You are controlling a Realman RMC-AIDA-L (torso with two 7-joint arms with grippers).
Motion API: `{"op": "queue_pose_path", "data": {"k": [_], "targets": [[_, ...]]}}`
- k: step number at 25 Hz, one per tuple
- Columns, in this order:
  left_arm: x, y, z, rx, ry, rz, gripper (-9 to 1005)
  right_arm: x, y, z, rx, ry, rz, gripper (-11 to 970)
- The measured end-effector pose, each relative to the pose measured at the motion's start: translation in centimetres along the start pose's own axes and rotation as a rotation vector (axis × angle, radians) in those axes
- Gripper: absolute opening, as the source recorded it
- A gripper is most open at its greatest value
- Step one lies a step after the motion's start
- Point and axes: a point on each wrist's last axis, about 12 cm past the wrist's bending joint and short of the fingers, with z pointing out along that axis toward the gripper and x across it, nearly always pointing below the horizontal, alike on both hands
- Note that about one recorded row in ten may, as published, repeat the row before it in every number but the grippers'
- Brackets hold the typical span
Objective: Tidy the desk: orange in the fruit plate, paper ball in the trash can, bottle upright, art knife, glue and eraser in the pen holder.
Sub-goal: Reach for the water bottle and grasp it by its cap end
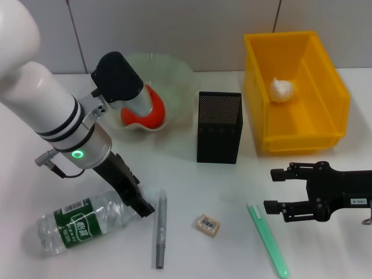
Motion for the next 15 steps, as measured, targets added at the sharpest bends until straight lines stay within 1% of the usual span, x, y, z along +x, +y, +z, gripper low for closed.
{"op": "queue_pose_path", "data": {"k": [12, 15], "targets": [[-0.13, -0.3, 0.27, 0.0, 0.02, 0.024, 697, -0.18, -0.19, 0.09, 0.007, 0.001, -0.005, 795], [-0.15, -0.31, 0.26, -0.001, 0.022, 0.027, 556, -0.2, -0.24, 0.11, 0.01, 0.002, -0.005, 795]]}}
